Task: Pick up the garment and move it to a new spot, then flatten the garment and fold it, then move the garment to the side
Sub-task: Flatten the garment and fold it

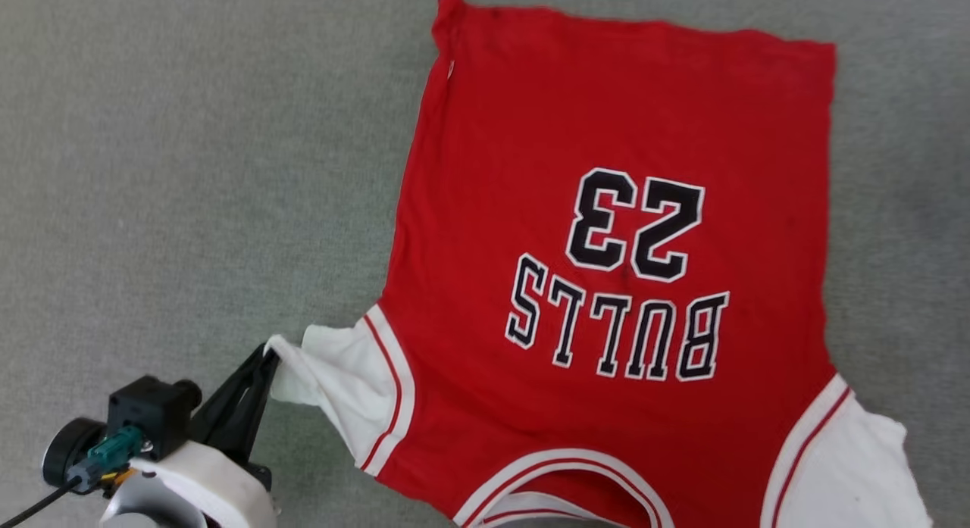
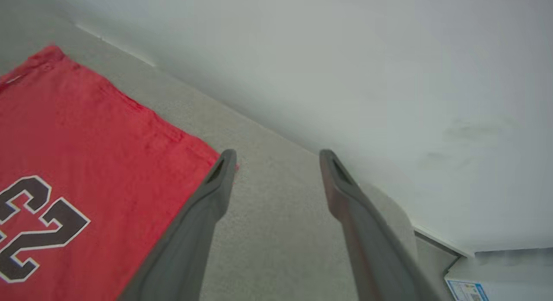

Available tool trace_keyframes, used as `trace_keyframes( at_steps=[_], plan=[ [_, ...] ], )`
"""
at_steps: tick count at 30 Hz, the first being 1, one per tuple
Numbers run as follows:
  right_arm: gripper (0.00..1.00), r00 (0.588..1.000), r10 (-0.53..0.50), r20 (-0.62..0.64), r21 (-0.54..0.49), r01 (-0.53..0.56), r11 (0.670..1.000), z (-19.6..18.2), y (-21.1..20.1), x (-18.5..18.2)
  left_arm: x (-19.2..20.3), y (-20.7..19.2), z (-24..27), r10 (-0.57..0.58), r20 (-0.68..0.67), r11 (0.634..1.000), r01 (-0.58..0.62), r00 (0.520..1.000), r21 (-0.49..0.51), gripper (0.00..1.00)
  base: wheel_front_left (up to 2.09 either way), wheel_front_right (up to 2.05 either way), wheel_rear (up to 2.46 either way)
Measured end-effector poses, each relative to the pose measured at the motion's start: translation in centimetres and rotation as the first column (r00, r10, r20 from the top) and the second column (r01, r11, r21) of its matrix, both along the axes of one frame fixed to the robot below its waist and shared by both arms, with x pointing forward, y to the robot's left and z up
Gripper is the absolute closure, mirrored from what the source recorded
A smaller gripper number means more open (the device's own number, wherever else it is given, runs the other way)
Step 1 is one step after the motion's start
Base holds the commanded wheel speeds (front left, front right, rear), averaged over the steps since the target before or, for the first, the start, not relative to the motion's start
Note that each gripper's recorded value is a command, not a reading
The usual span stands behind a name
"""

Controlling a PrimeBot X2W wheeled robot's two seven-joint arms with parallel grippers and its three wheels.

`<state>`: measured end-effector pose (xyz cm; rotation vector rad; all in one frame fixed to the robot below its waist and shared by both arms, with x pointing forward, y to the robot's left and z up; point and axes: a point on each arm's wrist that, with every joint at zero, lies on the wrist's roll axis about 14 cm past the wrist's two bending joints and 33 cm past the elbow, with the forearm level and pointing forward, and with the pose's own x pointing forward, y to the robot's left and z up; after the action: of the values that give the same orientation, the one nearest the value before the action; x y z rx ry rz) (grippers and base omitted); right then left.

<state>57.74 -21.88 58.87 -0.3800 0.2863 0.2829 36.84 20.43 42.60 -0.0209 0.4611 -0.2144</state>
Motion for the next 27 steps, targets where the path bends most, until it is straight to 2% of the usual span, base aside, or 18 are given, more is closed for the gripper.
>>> trace_keyframes(
  at_steps=[2,5,9,10,18,21,24,25,26,27],
  plan=[
    [0.0,0.989,-0.033,-0.146,-0.009,0.032,0.999,-2.6,-0.1,1.5,0.5,-0.1,-0.4,0.0,-0.003,1.0,0.0,1.0,0.002,1.0,0.0,0.0,0.0],
    [0.0,0.92,-0.066,-0.387,-0.044,0.053,0.998,-7.2,0.3,2.2,1.1,0.1,-1.0,0.003,-0.011,1.0,-0.003,1.0,0.014,1.0,0.0,0.0,0.0],
    [0.0,0.843,-0.111,-0.527,-0.094,0.072,0.993,-10.1,0.2,3.7,1.6,0.1,-1.9,0.004,-0.021,1.0,-0.003,1.0,0.027,1.0,0.0,0.0,0.0],
    [0.0,0.768,-0.125,-0.628,-0.087,0.09,0.992,-13.3,0.8,4.4,1.9,0.1,-2.6,0.008,-0.031,0.999,-0.007,0.999,0.038,1.0,0.0,0.0,0.0],
    [0.0,0.599,-0.122,-0.792,-0.081,0.094,0.992,-21.6,3.3,4.6,2.4,0.4,-4.3,0.024,-0.062,0.998,-0.021,0.998,0.055,1.0,0.0,0.0,0.0],
    [0.0,0.572,-0.101,-0.814,-0.059,0.092,0.994,-23.6,4.2,4.5,2.4,0.6,-4.8,0.032,-0.072,0.998,-0.028,0.997,0.062,1.0,0.0,0.0,0.0],
    [0.0,0.568,-0.089,-0.818,-0.042,0.094,0.995,-24.4,4.5,4.4,2.4,0.9,-4.9,0.039,-0.076,0.997,-0.034,0.996,0.07,1.0,0.0,0.0,0.0],
    [0.91,0.575,-0.087,-0.814,-0.043,0.09,0.995,-24.3,4.6,4.4,2.4,0.9,-4.9,0.04,-0.075,0.997,-0.035,0.996,0.073,1.0,0.0,0.0,0.0],
    [1.0,0.581,-0.088,-0.809,-0.043,0.09,0.995,-24.1,4.6,4.4,2.4,0.9,-4.8,0.04,-0.073,0.997,-0.034,0.997,0.075,1.0,0.0,0.0,0.0],
    [1.0,0.586,-0.083,-0.806,-0.038,0.088,0.995,-23.9,4.7,4.3,2.5,1.0,-4.7,0.04,-0.069,0.996,-0.035,0.997,0.077,1.0,0.0,0.0,0.0]
  ],
)
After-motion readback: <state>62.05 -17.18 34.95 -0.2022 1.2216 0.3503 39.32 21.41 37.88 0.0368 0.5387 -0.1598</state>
